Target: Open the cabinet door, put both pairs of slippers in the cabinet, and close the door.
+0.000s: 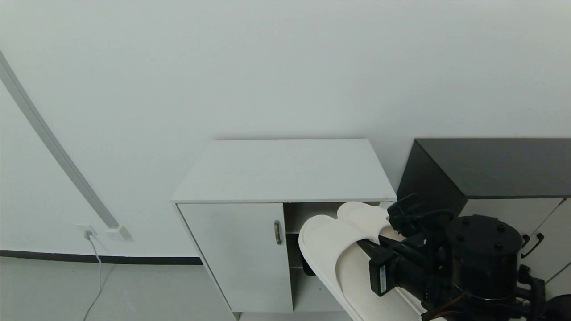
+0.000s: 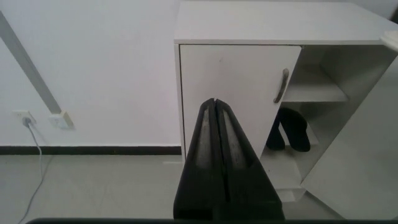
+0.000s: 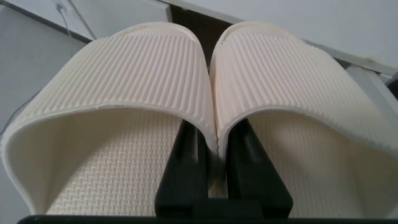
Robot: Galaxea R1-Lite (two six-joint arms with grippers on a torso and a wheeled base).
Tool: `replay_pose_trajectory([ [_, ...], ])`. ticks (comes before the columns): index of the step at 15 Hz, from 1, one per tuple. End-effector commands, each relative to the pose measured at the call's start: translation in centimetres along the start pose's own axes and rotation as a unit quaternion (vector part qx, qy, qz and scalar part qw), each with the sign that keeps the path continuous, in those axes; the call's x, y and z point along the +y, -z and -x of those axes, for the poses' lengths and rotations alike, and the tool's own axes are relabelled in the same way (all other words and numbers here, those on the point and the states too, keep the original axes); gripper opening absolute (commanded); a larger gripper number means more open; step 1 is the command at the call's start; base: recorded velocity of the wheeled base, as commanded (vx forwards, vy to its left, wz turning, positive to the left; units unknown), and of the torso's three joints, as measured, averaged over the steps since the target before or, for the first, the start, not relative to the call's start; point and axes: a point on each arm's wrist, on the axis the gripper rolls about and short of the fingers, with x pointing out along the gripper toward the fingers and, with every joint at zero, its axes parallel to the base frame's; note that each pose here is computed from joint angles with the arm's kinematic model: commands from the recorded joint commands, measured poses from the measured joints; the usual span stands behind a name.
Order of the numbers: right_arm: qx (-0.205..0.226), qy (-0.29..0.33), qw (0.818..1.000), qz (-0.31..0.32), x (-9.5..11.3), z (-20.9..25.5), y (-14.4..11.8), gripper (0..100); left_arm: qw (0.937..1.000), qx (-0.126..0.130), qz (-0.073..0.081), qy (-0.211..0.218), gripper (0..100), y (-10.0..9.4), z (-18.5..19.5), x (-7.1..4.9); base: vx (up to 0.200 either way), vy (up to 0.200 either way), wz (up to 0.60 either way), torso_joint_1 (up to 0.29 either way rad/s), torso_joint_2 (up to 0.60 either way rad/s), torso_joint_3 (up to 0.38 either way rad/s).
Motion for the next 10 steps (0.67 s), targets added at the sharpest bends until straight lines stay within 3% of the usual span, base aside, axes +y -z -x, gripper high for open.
replay_pose_trajectory([
  [1, 0.007, 0.001, 1.0, 0.002, 0.01, -0.16, 0.39, 0, 1.0, 0.001, 0.0, 0.0, 0, -0.01, -0.01, 0.0, 0.0, 0.0, 0.0, 0.0, 0.0, 0.0],
  [5, 0.012, -0.005, 1.0, 0.004, 0.18, 0.02, 0.74, 0, 1.0, 0.001, 0.0, 0.0, 0, -0.01, -0.01, 0.0, 0.0, 0.0, 0.0, 0.0, 0.0, 0.0],
  [10, -0.001, -0.009, 1.0, 0.001, 0.36, 0.09, 0.86, 0, 1.0, 0.001, 0.001, 0.0, 0, -0.01, -0.01, 0.0, 0.0, 0.0, 0.0, -0.143, 0.33, 0.173],
])
